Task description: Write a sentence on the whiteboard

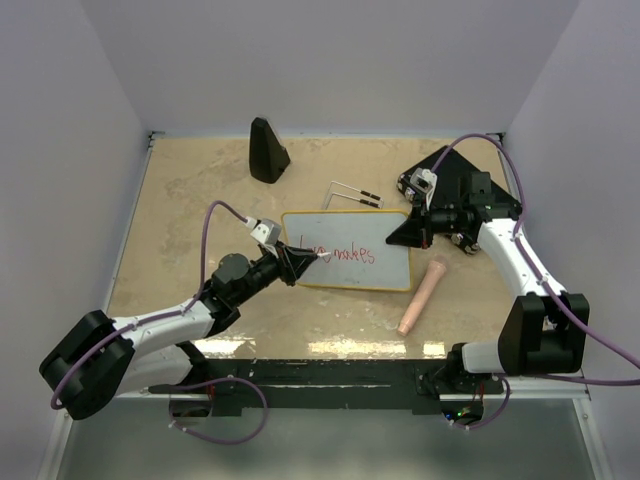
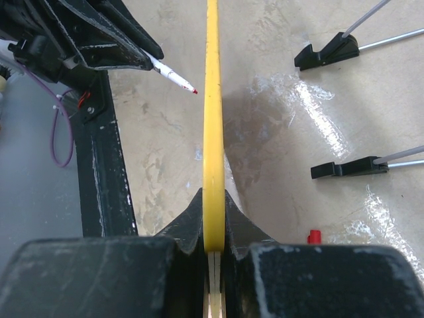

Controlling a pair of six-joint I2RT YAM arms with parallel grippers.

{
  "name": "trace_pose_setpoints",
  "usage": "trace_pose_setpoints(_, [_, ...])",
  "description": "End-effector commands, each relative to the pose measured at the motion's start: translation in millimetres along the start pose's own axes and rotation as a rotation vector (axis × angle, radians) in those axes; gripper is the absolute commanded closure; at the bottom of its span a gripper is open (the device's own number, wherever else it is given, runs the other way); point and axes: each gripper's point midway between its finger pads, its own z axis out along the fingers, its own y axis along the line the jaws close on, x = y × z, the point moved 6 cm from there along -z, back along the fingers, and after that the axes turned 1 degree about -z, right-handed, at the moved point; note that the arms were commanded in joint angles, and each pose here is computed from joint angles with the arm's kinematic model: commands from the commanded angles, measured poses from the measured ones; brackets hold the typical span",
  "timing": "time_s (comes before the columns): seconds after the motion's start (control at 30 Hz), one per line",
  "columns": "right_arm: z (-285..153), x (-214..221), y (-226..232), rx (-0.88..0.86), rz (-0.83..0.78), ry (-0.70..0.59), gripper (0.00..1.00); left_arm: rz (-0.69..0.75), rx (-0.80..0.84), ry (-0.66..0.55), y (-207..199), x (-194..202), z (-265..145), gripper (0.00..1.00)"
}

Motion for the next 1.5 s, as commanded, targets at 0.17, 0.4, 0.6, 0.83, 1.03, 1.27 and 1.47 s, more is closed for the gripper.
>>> trace_pose_setpoints(0.17, [-3,-18,15,-0.061,-0.081,-0.065,1.00,0.018,0.053,-0.066,-9,-15,8,1.00])
trace_pose_setpoints(0.4, [-2,-19,14,-0.063,-0.078,-0.065,1.00,0.018,0.053,-0.056,-8,-13,12,1.00])
trace_pose_setpoints(0.6, [-1,-18,13,-0.066,-0.074,-0.062,1.00,0.022,0.054,-0.044,-7,-12,16,1.00])
trace_pose_setpoints(0.83, [-1,-18,12,-0.067,-0.070,-0.060,1.00,0.026,0.060,-0.046,-8,-14,19,1.00])
trace_pose_setpoints(1.03, [-1,-17,12,-0.065,-0.070,-0.059,1.00,0.029,0.061,-0.045,-8,-14,21,1.00])
trace_pose_setpoints(1.27, [-1,-17,11,-0.065,-0.069,-0.058,1.00,0.028,0.047,-0.035,-5,-11,20,1.00])
trace_pose_setpoints(1.47, [-2,-18,13,-0.062,-0.073,-0.059,1.00,0.027,0.041,-0.026,-4,-9,22,1.00])
